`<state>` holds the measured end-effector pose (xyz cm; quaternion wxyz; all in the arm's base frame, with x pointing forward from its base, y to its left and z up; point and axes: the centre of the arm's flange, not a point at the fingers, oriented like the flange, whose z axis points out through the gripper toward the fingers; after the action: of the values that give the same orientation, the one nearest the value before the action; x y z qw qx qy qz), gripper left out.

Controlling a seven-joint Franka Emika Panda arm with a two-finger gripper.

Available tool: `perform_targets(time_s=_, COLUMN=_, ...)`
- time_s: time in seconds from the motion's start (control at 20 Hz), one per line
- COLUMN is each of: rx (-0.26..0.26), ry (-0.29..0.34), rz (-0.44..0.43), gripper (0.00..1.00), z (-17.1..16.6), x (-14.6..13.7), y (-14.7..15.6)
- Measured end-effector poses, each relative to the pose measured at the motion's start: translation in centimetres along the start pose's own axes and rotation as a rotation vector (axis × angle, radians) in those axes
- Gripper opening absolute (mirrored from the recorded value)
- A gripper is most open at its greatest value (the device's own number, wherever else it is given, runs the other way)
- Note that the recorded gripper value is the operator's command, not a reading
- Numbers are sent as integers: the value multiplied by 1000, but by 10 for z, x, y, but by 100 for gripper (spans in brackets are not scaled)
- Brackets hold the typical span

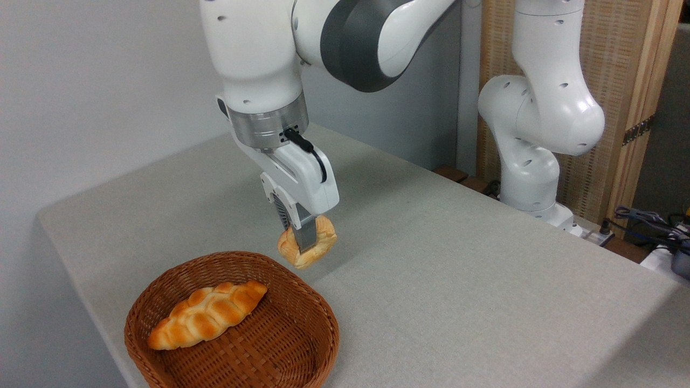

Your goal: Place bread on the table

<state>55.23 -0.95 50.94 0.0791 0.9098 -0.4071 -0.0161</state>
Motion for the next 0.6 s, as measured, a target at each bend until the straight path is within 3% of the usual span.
perform_targets(time_s=0.05, rx=-10, ry=-11, rz=6, gripper=89, z=7, x=5, y=6)
perform_targets(time_s=0.15, rx=-27, ry=-31, rz=13, gripper=96, z=20, x=15, y=19)
perform_targets(time_s=0.6, rx=-55, ry=-70, rz=27, gripper=100, z=45, x=28, y=24)
